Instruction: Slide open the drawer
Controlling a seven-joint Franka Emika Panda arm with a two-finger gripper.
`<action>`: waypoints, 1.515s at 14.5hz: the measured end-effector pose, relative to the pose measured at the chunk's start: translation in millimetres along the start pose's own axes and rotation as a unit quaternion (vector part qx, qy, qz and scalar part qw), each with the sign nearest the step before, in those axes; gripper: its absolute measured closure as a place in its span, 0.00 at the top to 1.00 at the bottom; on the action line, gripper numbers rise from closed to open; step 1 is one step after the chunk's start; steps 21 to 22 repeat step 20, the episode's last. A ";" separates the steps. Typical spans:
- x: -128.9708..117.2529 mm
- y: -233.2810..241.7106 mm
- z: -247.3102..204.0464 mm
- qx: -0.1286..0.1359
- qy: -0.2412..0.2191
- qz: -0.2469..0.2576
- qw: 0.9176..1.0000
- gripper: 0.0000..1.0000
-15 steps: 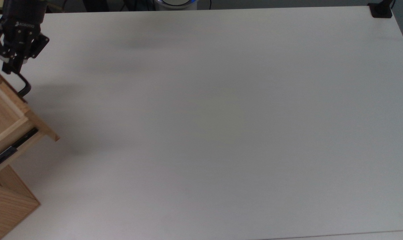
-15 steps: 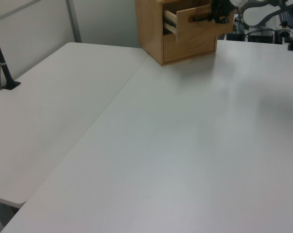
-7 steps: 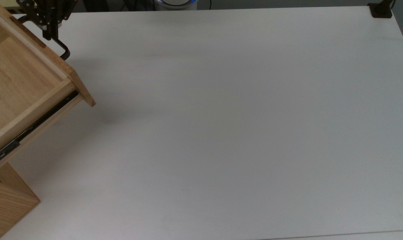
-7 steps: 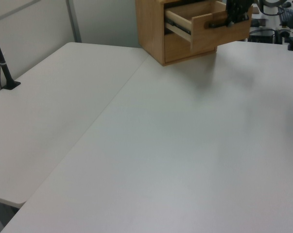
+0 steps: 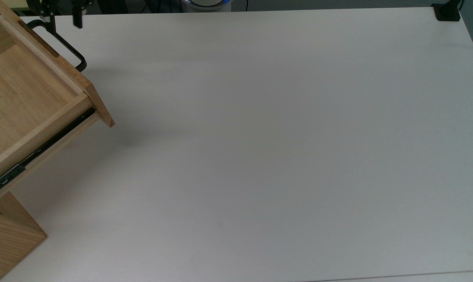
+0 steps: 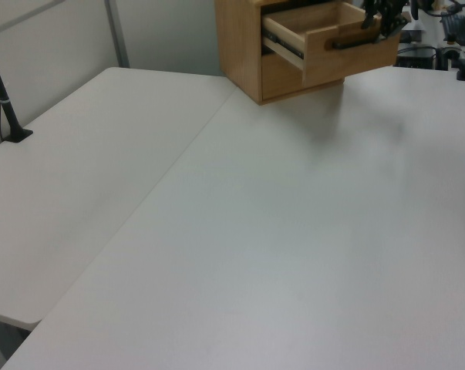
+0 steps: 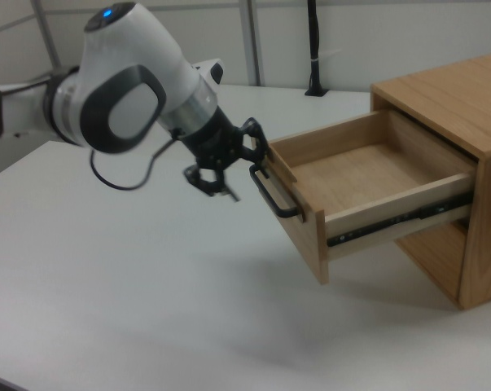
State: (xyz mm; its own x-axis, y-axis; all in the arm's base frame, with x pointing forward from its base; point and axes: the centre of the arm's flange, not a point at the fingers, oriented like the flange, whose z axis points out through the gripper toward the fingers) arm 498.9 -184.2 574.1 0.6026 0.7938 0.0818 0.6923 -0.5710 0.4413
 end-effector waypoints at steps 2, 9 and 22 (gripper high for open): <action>22.2 -9.2 -17.9 0.051 -0.020 0.051 0.997 0.83; 160.8 -70.4 -58.8 0.141 -0.097 0.364 0.916 1.00; 197.3 -73.2 -27.0 0.154 -0.164 0.459 0.860 1.00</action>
